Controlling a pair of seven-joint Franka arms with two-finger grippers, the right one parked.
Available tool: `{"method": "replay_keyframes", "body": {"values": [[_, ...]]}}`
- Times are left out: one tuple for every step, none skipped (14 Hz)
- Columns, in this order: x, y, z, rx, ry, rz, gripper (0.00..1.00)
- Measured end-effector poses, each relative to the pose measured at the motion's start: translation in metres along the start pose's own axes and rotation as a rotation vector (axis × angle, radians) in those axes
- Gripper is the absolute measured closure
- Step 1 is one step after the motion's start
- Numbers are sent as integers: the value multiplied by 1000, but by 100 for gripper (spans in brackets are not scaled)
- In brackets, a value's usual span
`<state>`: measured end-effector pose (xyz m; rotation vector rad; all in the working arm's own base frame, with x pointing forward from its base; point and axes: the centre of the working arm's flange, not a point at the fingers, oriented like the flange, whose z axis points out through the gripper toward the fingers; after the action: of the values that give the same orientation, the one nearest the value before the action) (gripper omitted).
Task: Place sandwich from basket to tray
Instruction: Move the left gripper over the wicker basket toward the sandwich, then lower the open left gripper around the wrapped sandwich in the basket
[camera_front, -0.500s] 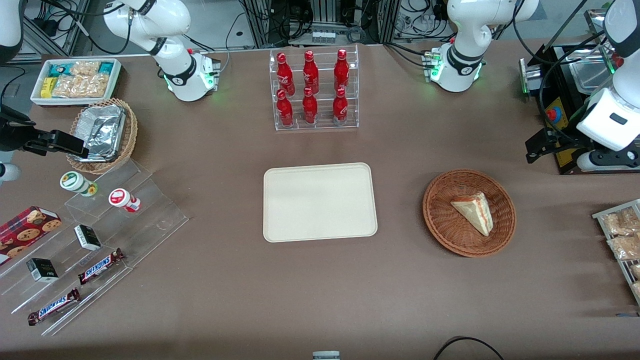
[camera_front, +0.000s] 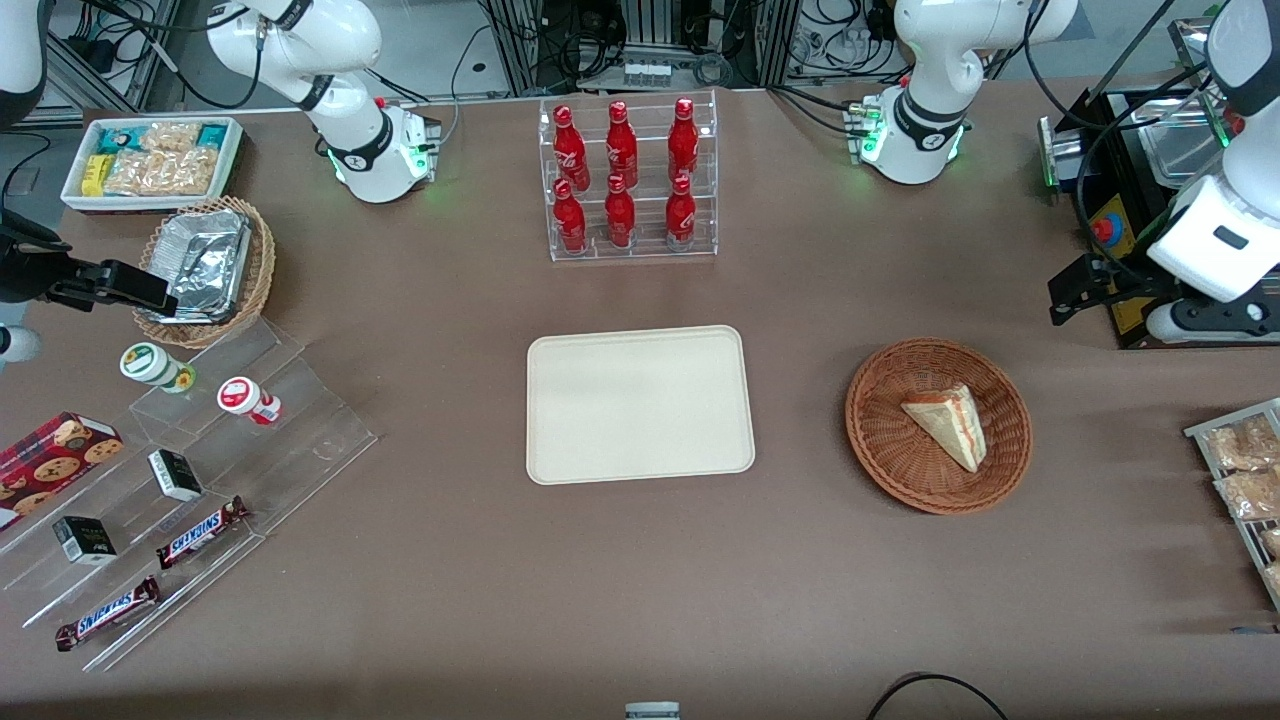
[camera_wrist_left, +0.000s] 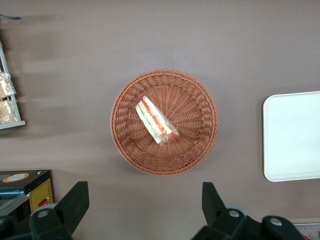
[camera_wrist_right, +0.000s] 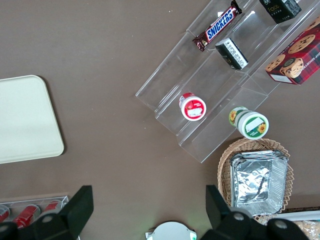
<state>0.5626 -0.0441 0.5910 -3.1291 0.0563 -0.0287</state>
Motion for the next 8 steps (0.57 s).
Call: {"method": "replay_keyframes", "body": {"values": [[3, 0, 15, 0, 1, 1, 0], [7, 1, 36, -1, 9, 0, 0], [8, 1, 59, -2, 18, -8, 0], [7, 1, 81, -3, 25, -30, 0], [5, 1, 101, -4, 30, -68, 0], [3, 1, 119, -6, 36, -123, 0], [0, 2, 136, -9, 45, -192, 0], [-4, 2, 152, -12, 53, -262, 0]]}}
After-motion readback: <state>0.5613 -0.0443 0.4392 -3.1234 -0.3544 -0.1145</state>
